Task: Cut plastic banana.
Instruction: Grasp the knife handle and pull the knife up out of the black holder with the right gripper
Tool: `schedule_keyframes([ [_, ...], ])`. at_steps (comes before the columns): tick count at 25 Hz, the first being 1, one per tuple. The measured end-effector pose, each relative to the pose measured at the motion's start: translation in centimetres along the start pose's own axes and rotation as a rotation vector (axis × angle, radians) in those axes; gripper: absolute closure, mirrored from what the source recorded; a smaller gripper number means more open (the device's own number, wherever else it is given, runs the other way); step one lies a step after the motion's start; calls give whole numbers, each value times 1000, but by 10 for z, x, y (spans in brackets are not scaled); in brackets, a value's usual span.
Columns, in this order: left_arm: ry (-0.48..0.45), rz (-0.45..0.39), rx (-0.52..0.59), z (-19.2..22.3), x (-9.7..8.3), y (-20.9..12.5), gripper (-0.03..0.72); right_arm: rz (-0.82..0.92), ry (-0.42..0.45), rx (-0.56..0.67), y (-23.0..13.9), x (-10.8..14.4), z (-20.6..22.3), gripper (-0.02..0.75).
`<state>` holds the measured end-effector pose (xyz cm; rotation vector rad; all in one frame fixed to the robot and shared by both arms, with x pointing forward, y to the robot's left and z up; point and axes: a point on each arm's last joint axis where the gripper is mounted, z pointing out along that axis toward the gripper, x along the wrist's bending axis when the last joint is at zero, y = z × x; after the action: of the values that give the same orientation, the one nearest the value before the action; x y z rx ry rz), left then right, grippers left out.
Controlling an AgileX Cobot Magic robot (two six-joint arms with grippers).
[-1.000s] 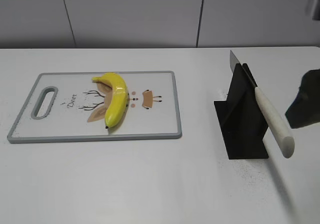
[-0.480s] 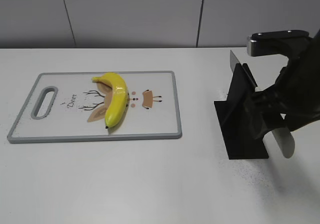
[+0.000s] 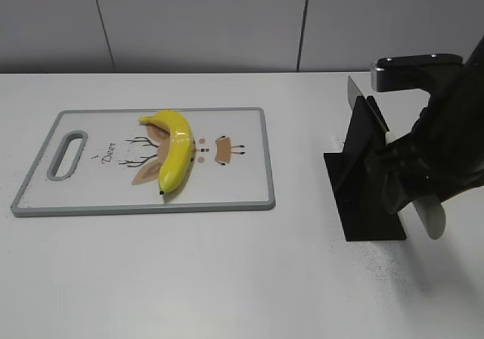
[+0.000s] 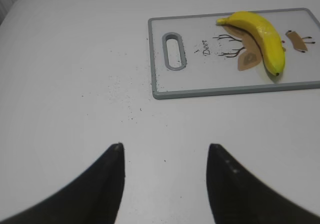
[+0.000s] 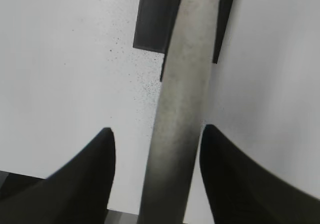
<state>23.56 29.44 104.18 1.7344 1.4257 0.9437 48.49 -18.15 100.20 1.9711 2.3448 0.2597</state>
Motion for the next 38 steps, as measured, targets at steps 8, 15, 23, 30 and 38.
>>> schedule_keyframes([
  [8,0,0,0,0,0,0,172,15,-11,41,0,0,8,462],
  [15,-1,0,0,0,0,0,173,100,-23,59,-1,-2,8,570],
  [23,-1,0,0,0,0,0,174,105,-12,33,-4,-2,-2,573],
  [30,-1,0,0,0,0,0,174,113,9,-43,-11,-4,-28,573],
  [38,-1,0,0,0,0,0,174,128,1,-158,-19,-11,-56,574],
])
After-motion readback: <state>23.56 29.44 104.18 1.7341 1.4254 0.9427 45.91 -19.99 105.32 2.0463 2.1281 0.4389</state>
